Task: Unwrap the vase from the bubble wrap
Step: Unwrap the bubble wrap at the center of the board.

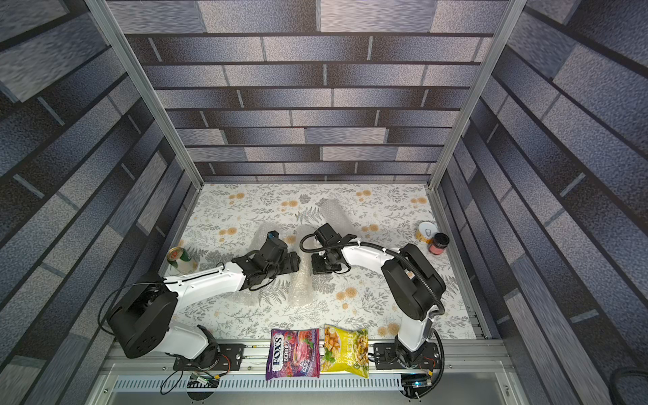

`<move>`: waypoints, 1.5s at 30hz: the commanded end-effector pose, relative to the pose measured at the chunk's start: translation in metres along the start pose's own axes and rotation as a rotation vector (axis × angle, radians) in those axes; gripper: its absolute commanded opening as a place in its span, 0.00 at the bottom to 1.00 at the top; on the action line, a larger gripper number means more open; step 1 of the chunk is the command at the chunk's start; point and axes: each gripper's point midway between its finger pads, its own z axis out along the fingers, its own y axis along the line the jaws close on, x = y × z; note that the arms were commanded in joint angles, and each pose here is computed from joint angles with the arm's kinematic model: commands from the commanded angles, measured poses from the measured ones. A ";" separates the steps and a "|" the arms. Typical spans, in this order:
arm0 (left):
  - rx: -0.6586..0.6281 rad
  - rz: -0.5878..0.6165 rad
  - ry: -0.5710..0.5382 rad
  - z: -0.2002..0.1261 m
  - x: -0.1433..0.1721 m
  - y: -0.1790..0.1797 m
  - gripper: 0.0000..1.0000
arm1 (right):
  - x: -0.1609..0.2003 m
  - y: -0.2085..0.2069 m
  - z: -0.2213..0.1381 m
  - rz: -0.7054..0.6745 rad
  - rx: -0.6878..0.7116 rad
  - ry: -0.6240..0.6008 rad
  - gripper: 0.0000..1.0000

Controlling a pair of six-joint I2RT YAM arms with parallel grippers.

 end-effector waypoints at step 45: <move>-0.205 0.076 0.036 -0.028 0.008 0.042 0.88 | 0.010 -0.020 -0.019 -0.025 0.058 -0.035 0.00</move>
